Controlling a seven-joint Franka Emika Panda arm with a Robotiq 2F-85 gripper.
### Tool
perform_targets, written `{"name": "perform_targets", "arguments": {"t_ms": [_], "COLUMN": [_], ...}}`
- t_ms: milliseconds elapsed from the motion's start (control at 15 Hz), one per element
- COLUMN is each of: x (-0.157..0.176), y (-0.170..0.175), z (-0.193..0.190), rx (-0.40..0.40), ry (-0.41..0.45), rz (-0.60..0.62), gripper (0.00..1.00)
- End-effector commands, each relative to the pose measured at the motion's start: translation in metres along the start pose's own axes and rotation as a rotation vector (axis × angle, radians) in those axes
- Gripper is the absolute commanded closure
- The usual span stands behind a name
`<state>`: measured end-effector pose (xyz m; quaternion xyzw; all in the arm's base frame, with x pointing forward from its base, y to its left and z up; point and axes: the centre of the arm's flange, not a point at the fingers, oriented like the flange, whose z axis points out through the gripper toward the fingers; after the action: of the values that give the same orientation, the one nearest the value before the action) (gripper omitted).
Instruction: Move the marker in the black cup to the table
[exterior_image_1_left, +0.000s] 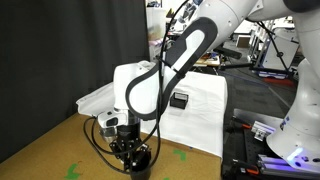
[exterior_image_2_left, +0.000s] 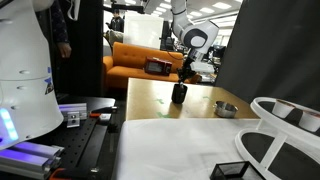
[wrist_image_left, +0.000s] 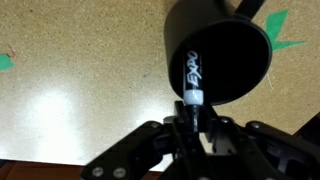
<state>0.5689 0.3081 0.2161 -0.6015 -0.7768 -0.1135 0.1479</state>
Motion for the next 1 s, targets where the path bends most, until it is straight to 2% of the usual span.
{"name": "perform_targets", "arguments": {"t_ms": [0,267,667,933], "x": [0.005,0.016,0.045,0.062], "y": [-0.004,-0.006,-0.029,-0.046], "z": [-0.016,-0.036,-0.099,-0.13], "rx": [-0.027,-0.046,-0.102,-0.139], "ry": [-0.007,-0.013,-0.057,-0.157], "rz": [-0.02,-0.036,-0.062,-0.016], "gripper": [0.95,0.95,0.95,0.95]}}
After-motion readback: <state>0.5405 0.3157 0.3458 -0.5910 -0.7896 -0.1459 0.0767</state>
